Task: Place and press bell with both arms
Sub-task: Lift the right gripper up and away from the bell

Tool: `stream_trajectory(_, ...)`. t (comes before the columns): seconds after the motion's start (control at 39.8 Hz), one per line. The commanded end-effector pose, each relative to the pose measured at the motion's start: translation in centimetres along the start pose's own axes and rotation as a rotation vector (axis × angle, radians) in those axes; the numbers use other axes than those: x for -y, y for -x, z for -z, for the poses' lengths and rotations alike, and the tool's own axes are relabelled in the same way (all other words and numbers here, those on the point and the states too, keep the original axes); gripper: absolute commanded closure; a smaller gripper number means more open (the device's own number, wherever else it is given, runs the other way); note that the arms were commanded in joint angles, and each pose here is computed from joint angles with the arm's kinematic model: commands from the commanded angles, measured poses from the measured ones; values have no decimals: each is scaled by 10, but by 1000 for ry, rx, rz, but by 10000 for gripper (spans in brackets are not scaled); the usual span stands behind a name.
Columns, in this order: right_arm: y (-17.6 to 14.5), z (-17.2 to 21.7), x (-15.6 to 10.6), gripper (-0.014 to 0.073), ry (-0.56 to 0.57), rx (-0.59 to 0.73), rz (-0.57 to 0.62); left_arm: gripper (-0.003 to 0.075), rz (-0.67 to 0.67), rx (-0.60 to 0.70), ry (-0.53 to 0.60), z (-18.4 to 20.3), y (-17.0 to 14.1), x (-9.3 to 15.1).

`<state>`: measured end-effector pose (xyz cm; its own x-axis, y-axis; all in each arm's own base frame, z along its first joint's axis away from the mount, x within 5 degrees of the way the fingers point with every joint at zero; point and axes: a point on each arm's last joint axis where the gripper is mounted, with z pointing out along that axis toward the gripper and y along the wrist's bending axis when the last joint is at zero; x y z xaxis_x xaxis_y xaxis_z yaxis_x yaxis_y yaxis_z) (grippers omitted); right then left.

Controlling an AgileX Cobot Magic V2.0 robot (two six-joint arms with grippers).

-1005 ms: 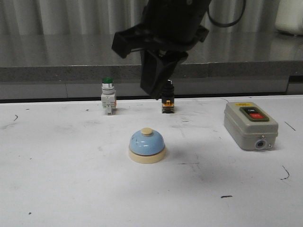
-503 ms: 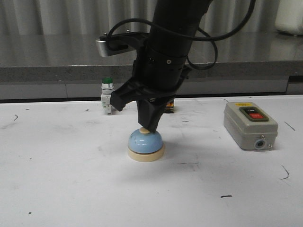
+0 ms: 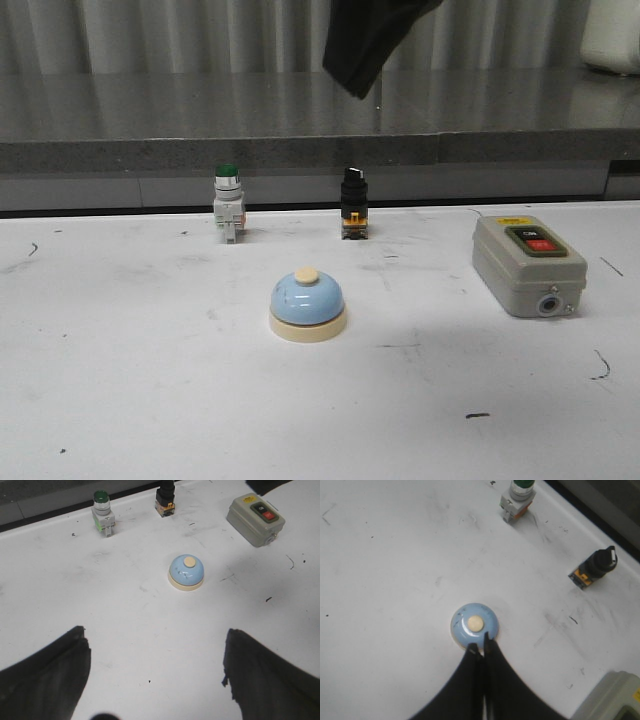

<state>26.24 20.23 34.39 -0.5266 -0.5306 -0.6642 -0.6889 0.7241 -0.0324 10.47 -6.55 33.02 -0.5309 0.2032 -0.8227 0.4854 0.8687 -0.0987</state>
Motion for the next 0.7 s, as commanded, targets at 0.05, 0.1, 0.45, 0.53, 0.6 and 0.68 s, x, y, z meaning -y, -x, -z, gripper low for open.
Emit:
stream_trajectory(0.05,-11,53,-3,664,-17,131,-28,185,19,93,-14,6,13,2)
stream_trajectory(0.1,-20,62,-5,664,-18,142,-42,185,19,93,-14,6,13,2)
stream_trajectory(0.45,-95,107,-16,664,-21,218,-91,185,19,93,-14,6,13,2)
stream_trajectory(0.53,-111,115,-18,664,-22,227,-89,185,19,93,-14,6,13,2)
stream_trajectory(0.6,-126,120,-19,664,-31,237,-80,185,19,93,-14,6,13,2)
stream_trajectory(0.68,-140,127,-20,664,-47,258,-65,185,19,93,-14,6,13,2)
